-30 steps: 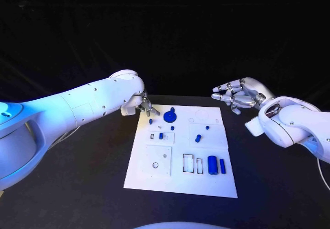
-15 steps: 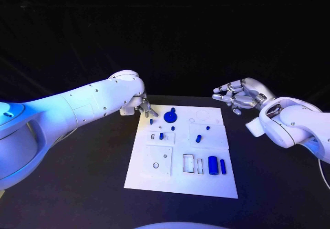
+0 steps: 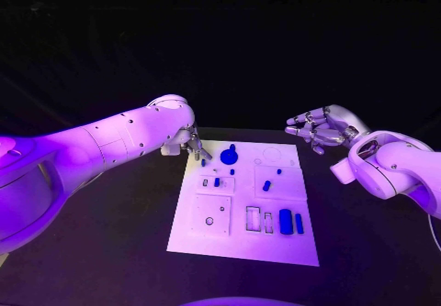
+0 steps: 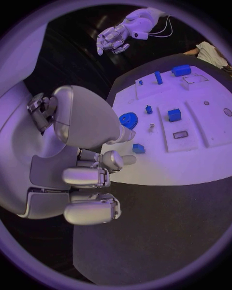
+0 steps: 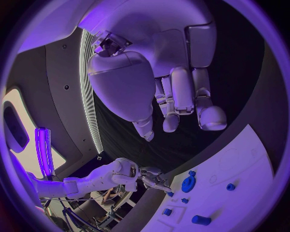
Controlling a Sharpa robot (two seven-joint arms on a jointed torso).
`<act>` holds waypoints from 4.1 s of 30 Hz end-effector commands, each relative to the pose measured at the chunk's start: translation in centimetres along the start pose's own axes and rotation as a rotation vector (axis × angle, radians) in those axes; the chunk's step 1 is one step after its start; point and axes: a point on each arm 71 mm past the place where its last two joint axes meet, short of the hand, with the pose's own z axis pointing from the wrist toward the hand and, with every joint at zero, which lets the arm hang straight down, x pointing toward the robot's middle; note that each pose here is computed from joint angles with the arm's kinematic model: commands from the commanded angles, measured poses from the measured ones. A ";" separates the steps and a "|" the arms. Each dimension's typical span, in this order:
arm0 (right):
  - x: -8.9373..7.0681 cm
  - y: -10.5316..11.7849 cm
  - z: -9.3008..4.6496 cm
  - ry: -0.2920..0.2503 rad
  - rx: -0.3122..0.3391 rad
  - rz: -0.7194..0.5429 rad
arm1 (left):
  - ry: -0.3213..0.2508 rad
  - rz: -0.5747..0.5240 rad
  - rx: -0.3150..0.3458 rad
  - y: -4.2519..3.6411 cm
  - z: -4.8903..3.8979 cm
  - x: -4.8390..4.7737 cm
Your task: Assemble the parts on the task board
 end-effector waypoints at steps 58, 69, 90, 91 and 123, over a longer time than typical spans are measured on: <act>0.3 0.1 0.0 0.026 -0.009 -0.004 | 0.021 -0.108 0.137 -0.02 -0.70 1.23; 0.1 0.0 -0.1 0.024 -0.004 -0.005 | -0.012 -0.146 0.241 0.57 -2.30 3.72; 0.1 -0.2 -0.2 0.020 -0.003 -0.005 | 0.011 -0.090 0.233 1.41 -2.18 7.53; 0.1 -0.2 -0.2 0.020 -0.004 -0.005 | 0.012 -0.084 0.232 1.43 -2.19 7.57; 0.1 -0.2 -0.2 0.021 -0.008 -0.016 | 0.048 -0.059 0.201 1.64 -2.36 8.17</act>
